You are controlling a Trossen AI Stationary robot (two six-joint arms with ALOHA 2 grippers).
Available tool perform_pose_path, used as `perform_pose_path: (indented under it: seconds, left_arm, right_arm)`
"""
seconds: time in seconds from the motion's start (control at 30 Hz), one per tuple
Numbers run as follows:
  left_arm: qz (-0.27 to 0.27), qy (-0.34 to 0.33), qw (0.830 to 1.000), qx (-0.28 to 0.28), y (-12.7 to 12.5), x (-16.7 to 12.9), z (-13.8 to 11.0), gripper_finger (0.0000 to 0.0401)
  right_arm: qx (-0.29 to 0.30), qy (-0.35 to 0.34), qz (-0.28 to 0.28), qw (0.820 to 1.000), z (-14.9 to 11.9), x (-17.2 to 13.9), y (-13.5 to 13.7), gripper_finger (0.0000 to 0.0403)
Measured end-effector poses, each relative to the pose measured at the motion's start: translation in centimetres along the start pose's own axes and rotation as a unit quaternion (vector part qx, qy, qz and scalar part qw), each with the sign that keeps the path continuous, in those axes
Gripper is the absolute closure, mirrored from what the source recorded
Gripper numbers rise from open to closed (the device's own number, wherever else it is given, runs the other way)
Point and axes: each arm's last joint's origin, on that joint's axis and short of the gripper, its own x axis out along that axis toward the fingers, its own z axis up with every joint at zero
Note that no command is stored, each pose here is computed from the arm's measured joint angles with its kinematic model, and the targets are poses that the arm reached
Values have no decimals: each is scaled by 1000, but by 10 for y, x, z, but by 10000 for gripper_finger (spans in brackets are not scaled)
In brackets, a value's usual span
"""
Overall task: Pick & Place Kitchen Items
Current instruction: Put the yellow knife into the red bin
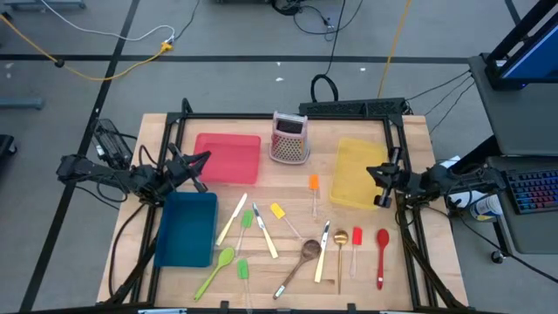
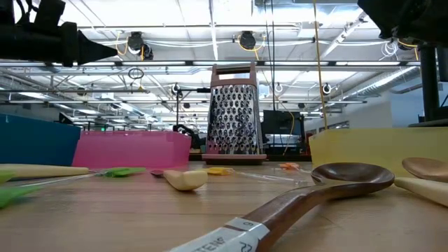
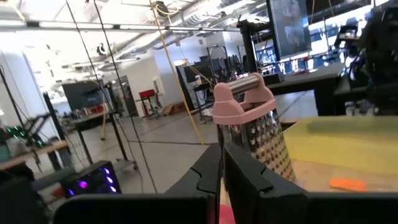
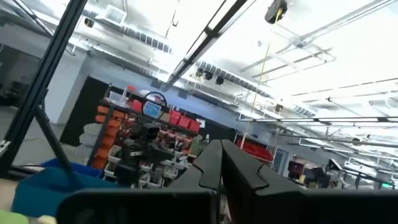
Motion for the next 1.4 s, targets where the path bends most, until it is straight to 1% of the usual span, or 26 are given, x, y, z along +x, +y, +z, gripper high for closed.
perform_pose_path:
  seconds: [0.1,0.27,0.33,0.37,0.53,0.6,0.8,0.87,1.07,1.2,1.27,1.33,1.37,1.4]
  left_arm:
    - [0,0,1000,-17,0,0,0,375]
    - [0,0,1000,-14,0,0,0,375]
    - [0,-1,1000,-26,0,0,0,375]
    - [-1,-1,999,-40,0,0,0,375]
    - [-1,0,988,-154,0,0,0,375]
    - [-2,0,985,-170,0,0,0,375]
    - [-5,-1,985,-175,0,0,0,375]
    - [-23,-6,984,-175,-1,0,1,375]
    - [-122,-32,975,-184,-6,-1,4,375]
    - [-156,-41,972,-174,-8,-2,4,375]
    - [-183,-55,963,-191,-9,-2,7,375]
    - [-226,-80,948,-210,-9,-3,13,375]
    - [-243,-87,943,-209,-10,-2,17,375]
    - [-251,-90,942,-202,-11,-1,20,375]
  right_arm:
    - [25,2,1,1000,0,0,0,399]
    - [79,16,9,997,-3,0,2,399]
    - [84,36,17,996,-7,0,4,396]
    - [87,44,20,995,-8,0,5,392]
    - [130,75,29,988,-14,0,8,361]
    - [142,86,32,986,-17,1,10,345]
    - [142,117,41,982,-23,4,14,308]
    - [141,120,42,982,-24,5,15,302]
    - [140,120,42,982,-26,10,17,300]
    - [141,112,40,983,-25,13,18,305]
    - [140,103,37,984,-25,15,18,306]
    - [135,96,36,986,-24,17,18,306]
    - [132,94,35,986,-24,18,19,306]
    - [128,92,35,987,-24,19,19,307]
